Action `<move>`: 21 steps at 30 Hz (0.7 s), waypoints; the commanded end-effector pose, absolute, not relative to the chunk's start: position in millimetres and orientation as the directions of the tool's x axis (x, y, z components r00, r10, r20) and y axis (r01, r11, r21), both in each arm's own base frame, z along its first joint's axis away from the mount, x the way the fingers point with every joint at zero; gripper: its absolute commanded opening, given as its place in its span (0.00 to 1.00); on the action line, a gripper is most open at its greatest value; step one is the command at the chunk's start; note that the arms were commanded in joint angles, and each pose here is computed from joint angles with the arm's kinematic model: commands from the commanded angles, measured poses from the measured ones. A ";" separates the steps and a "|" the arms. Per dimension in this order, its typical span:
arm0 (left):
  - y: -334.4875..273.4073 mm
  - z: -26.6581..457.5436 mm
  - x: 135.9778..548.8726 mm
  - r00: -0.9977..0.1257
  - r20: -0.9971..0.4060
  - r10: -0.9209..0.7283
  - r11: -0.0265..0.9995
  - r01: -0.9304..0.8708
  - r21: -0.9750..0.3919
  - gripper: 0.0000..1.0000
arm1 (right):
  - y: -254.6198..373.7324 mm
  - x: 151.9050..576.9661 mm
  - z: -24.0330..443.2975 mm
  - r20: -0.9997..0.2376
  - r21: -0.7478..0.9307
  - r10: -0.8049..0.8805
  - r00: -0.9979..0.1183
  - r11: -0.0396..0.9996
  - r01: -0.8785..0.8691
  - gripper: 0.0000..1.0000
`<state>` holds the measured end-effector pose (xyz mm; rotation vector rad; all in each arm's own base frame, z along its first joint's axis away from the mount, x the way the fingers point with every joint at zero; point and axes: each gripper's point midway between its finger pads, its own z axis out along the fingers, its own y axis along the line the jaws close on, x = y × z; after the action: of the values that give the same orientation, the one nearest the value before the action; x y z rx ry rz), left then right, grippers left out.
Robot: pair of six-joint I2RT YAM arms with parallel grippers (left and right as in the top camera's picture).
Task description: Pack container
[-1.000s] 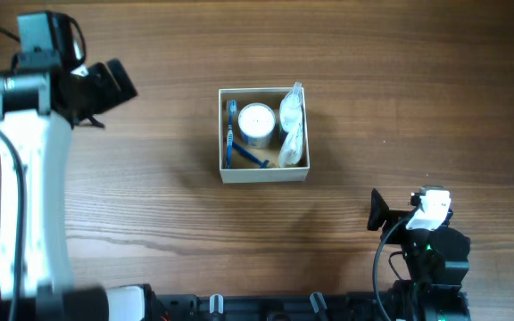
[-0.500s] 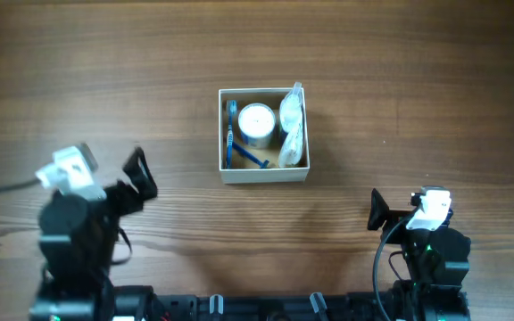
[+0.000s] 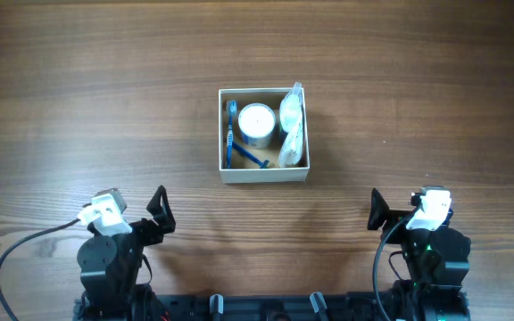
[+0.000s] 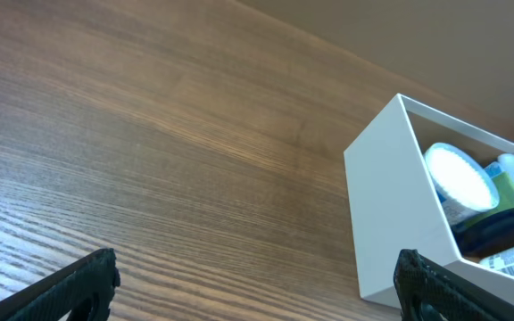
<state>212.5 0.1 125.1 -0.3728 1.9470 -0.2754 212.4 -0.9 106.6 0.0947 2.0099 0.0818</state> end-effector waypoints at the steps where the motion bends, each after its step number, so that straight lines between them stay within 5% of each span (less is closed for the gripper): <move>1: -0.3 117.8 213.6 -0.371 -0.847 -0.382 0.924 -0.129 -0.360 1.00 | 2.4 212.5 108.0 -0.902 0.109 0.105 -0.420 0.994 0.014 1.00; 21: -0.4 108.8 213.5 -0.389 -0.838 -0.383 0.923 -0.136 -0.359 1.00 | 2.4 212.5 108.0 -0.902 0.109 0.104 -0.420 0.994 0.014 1.00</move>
<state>213.1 0.2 109.6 -0.3800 1.9748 -0.2729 212.4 -0.8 106.5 0.0944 2.0103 0.0820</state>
